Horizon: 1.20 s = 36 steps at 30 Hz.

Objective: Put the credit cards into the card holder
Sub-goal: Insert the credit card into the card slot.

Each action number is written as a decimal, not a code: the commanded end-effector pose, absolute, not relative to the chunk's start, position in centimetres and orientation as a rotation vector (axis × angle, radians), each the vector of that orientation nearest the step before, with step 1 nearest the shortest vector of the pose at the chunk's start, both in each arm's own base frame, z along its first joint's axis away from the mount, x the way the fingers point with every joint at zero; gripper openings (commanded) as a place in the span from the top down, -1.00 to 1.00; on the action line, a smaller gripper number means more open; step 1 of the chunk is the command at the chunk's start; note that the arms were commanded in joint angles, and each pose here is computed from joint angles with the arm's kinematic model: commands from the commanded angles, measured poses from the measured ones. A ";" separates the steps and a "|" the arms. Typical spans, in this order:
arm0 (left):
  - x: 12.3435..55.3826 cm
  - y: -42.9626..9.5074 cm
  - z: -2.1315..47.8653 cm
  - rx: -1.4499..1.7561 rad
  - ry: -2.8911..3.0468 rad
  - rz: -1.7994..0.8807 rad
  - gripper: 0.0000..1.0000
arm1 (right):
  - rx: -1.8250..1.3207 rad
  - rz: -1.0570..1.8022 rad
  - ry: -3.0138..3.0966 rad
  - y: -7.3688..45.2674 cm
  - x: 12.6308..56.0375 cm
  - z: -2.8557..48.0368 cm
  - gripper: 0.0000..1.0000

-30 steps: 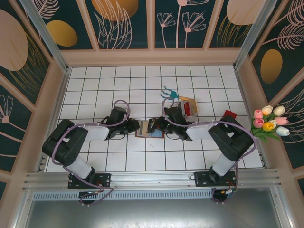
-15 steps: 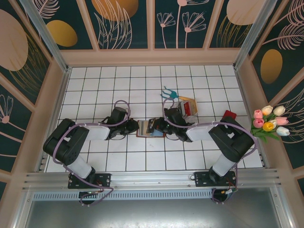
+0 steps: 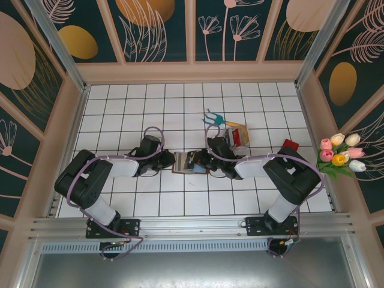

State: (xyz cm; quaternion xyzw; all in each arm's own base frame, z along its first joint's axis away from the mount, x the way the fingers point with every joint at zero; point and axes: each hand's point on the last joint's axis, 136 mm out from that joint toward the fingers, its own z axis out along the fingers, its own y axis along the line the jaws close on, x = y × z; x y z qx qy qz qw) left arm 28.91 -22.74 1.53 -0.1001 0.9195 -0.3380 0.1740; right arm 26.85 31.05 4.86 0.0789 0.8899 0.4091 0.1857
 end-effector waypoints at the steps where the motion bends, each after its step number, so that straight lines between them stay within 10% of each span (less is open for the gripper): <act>1: 27.8 -22.5 0.0 -0.298 2.670 -0.921 0.74 | 0.197 1.202 2.584 31.5 24.6 4.2 0.99; 36: 27.8 -22.7 0.4 -0.302 2.660 -0.941 0.75 | 0.178 1.248 2.604 31.6 24.1 3.8 0.99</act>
